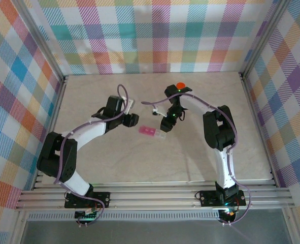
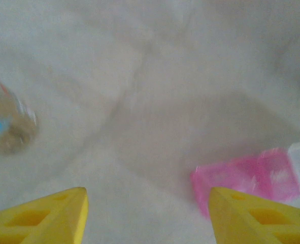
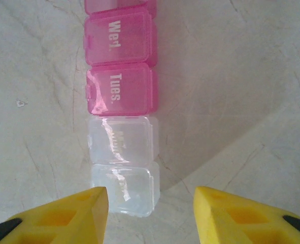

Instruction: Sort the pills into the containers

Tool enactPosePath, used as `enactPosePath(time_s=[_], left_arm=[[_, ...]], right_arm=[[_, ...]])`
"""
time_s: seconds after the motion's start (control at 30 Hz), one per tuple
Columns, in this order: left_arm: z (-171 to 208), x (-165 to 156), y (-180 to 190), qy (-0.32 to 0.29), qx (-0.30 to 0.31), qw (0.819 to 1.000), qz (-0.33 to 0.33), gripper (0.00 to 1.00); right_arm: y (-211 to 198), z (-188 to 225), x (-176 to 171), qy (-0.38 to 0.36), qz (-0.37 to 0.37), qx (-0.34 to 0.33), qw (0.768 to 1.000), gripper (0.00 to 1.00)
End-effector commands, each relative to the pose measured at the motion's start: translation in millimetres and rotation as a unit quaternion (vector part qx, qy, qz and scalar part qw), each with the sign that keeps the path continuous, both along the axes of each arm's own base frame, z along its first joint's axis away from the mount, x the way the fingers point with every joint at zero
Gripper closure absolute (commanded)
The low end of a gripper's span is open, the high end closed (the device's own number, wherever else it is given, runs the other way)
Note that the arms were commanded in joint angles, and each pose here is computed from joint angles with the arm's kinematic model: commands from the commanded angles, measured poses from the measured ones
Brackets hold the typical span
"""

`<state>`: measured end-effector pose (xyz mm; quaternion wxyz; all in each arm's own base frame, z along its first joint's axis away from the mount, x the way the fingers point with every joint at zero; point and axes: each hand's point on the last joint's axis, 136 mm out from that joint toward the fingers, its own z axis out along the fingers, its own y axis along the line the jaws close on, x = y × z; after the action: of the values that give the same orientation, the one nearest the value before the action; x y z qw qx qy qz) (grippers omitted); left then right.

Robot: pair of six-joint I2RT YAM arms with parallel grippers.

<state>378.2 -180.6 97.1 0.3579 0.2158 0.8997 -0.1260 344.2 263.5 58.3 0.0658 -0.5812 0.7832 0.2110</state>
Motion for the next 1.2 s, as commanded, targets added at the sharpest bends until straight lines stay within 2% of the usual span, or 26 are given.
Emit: enactPosePath(time_s=[0.0, 0.13, 0.37, 0.63, 1.07, 1.17], left_arm=[[21.3, -6.4, -1.6, -0.082, -0.006, 0.996, -0.046, 0.35], [14.2, -11.7, -7.2, -0.073, 0.022, 0.993, -0.090, 0.34], [-2.9, 2.9, -12.5, -0.054, 0.058, 0.990, -0.115, 0.34], [-15.6, 2.5, -22.1, -0.051, 0.071, 0.984, -0.157, 0.34], [-38.2, 9.8, -42.1, -0.024, 0.105, 0.969, -0.221, 0.34], [-41.3, 16.7, -42.3, -0.020, 0.116, 0.969, -0.219, 0.34]], right_arm=[[12.5, 19.1, -5.5, 0.002, 0.009, 0.039, 0.999, 0.50], [19.7, 15.2, -8.5, -0.007, 0.017, 0.033, 0.999, 0.50], [14.8, -4.1, -12.0, 0.004, 0.022, 0.001, 1.000, 0.52], [13.6, -7.8, -20.8, 0.017, 0.036, 0.000, 0.999, 0.53], [-1.2, -31.2, -23.4, 0.023, 0.041, -0.050, 0.998, 0.53], [-6.9, -34.0, -24.2, 0.021, 0.044, -0.065, 0.997, 0.53]])
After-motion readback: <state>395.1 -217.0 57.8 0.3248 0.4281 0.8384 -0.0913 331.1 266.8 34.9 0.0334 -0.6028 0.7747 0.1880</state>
